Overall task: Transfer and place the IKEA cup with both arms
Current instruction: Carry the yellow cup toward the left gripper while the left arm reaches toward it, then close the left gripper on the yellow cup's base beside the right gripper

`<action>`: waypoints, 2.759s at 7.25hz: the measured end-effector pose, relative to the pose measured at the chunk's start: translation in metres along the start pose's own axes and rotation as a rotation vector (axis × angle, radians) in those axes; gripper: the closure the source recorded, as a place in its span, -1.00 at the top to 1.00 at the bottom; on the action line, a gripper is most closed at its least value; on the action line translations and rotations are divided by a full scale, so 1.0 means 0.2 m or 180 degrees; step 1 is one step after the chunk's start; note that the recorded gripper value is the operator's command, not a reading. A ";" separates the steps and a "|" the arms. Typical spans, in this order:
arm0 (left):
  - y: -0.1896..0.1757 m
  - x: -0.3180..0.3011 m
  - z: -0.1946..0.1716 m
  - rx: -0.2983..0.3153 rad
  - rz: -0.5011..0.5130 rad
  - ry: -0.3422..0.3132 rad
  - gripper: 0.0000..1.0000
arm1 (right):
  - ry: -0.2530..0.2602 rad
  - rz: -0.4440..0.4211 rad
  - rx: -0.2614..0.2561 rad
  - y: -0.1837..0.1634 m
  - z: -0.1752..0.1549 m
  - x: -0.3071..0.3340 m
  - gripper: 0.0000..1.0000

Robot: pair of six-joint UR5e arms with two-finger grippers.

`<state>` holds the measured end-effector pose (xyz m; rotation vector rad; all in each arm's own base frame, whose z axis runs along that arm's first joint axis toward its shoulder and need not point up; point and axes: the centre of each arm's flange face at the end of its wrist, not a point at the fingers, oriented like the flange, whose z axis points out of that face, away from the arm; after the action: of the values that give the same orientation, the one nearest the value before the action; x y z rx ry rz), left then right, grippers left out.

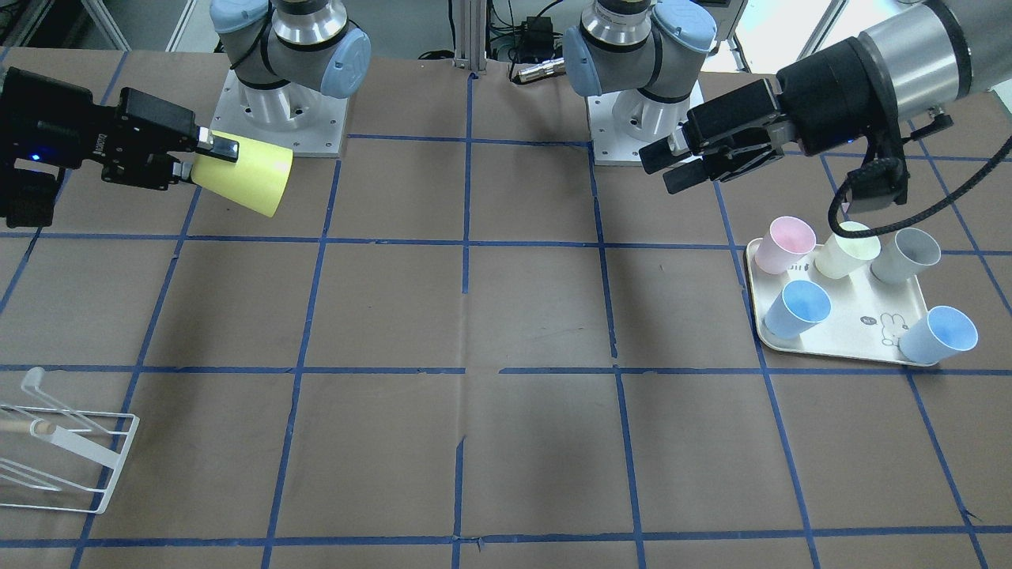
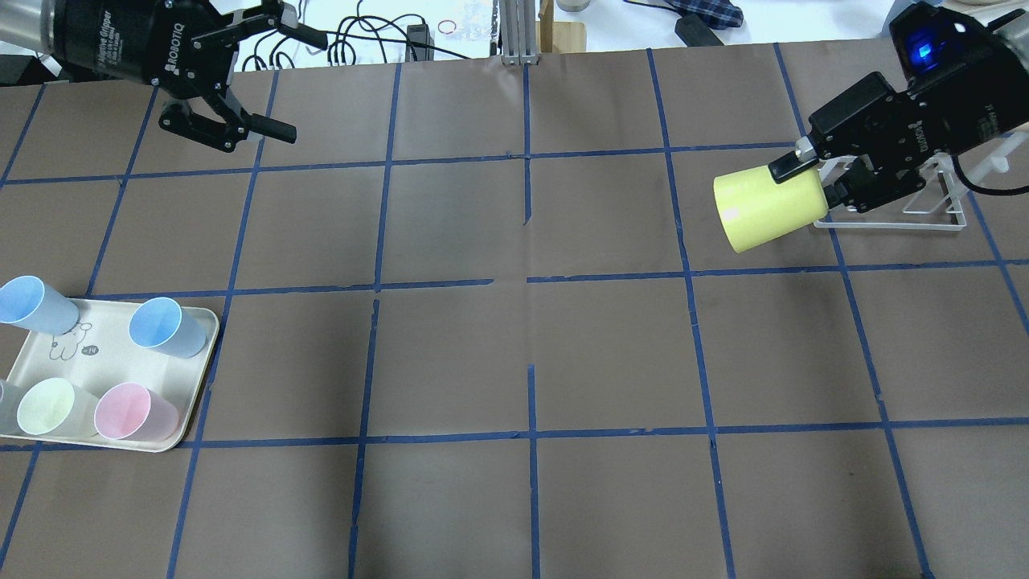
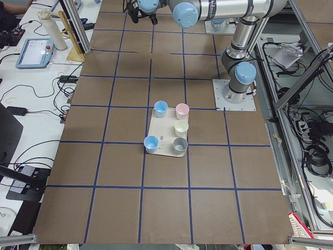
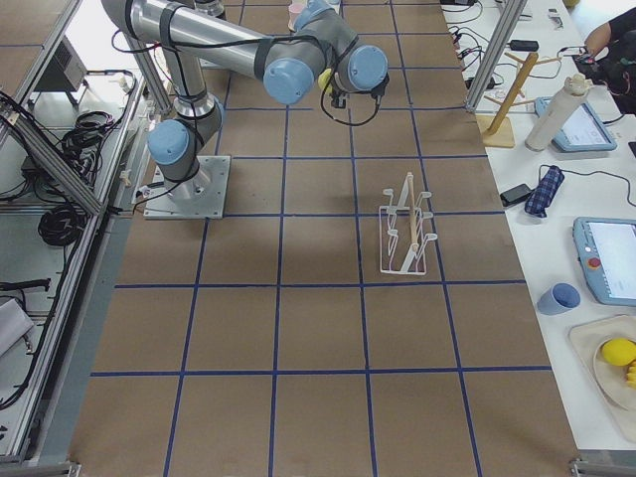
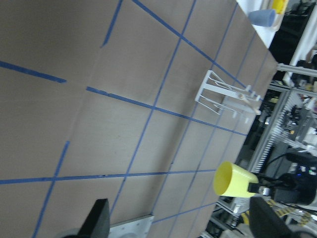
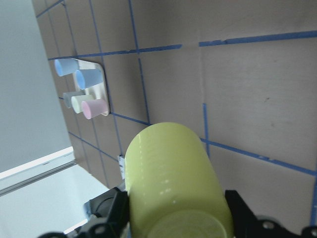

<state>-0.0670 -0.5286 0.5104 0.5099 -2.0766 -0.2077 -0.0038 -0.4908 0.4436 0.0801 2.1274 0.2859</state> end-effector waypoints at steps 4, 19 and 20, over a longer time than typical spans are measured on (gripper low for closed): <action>-0.02 -0.32 0.39 -0.0412 -0.0262 0.0846 1.00 | -0.0942 0.0542 -0.0031 0.03 0.19 -0.15 -0.24; 0.30 -0.19 0.95 -0.0836 0.0392 0.1384 0.30 | -0.1303 0.0397 -0.0158 0.00 0.64 -0.43 -0.20; 0.31 -0.20 0.95 -0.0833 0.0412 0.1388 -0.07 | -0.1304 0.0397 -0.0161 0.00 0.64 -0.44 -0.20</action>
<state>-0.2259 -0.4650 0.4009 0.2334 -1.6200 -0.2620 0.1512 -0.4826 0.4491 0.2231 1.7103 0.3632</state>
